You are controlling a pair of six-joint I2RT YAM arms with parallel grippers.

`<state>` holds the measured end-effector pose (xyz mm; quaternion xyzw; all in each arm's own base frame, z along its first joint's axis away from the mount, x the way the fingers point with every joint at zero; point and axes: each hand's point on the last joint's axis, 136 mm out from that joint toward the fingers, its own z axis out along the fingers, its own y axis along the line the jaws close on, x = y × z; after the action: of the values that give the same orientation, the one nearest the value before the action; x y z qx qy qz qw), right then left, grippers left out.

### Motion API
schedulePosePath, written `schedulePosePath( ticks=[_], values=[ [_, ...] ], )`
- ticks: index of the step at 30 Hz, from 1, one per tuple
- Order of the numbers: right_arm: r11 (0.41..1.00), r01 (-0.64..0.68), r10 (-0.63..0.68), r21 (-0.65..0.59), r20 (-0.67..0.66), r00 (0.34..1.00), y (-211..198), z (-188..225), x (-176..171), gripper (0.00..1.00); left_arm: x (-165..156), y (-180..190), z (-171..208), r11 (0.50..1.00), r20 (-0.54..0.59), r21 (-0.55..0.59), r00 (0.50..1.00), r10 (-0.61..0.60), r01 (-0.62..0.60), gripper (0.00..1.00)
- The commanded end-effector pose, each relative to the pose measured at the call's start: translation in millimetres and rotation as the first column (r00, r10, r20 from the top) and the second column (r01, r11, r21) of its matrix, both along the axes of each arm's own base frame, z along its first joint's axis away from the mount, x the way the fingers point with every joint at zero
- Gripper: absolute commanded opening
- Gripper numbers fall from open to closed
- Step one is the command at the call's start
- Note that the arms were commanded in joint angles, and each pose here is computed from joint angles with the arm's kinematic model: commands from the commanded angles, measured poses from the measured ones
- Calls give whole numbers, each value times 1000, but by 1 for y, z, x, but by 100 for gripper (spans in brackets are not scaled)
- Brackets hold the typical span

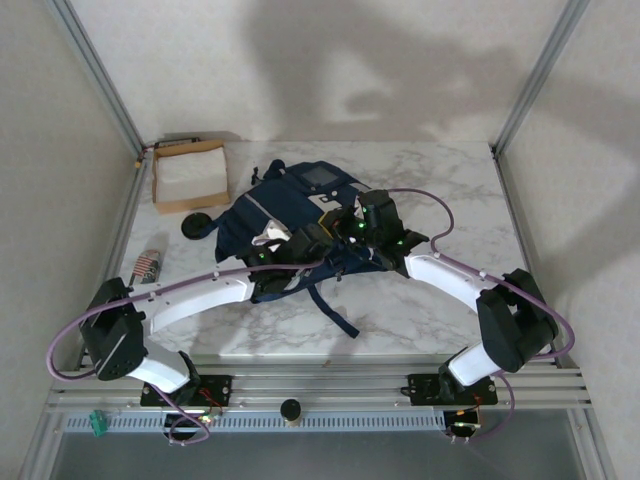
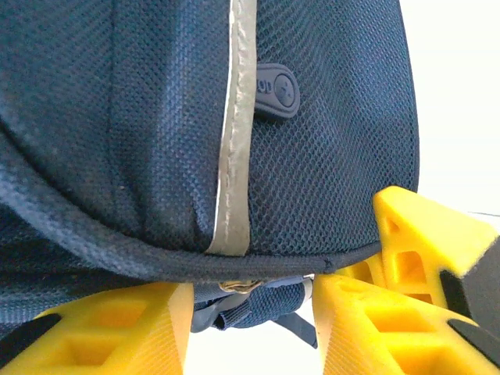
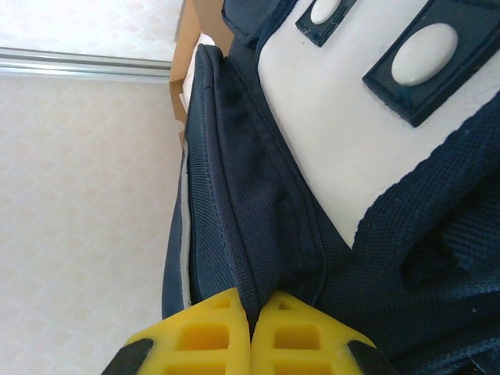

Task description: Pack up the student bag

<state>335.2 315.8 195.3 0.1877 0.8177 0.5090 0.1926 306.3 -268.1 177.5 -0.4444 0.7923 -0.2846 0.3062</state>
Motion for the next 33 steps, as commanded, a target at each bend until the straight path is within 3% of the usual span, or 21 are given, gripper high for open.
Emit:
schedulePosePath(
  ticks=[1, 4, 9, 16, 25, 33],
  values=[
    [992, -54, 31, 115, 190, 981, 9, 72, -7, 0, 10, 40, -16, 984, -32, 98, 988, 150, -147, 42],
    [992, -49, 24, 117, 211, 977, 7, 79, -6, 0, 2, 63, -21, 969, -38, 155, 979, 198, -190, 35],
    [995, -26, 2, 100, 237, 972, 0, 85, -1, 0, -10, 75, -21, 969, -50, 156, 978, 201, -191, 28],
    [997, -8, -11, 71, 271, 962, -6, 90, 2, 0, -30, 89, -13, 975, -63, 159, 984, 168, -156, 25],
    [986, -43, 6, 160, 221, 975, 6, 94, -12, 0, -13, 26, 42, 1000, 43, 1, 999, 25, -25, 36],
    [989, -36, 3, 141, 232, 973, 5, 92, -8, 0, -23, 36, 35, 984, 4, 178, 1000, 24, -25, 32]
  ],
)
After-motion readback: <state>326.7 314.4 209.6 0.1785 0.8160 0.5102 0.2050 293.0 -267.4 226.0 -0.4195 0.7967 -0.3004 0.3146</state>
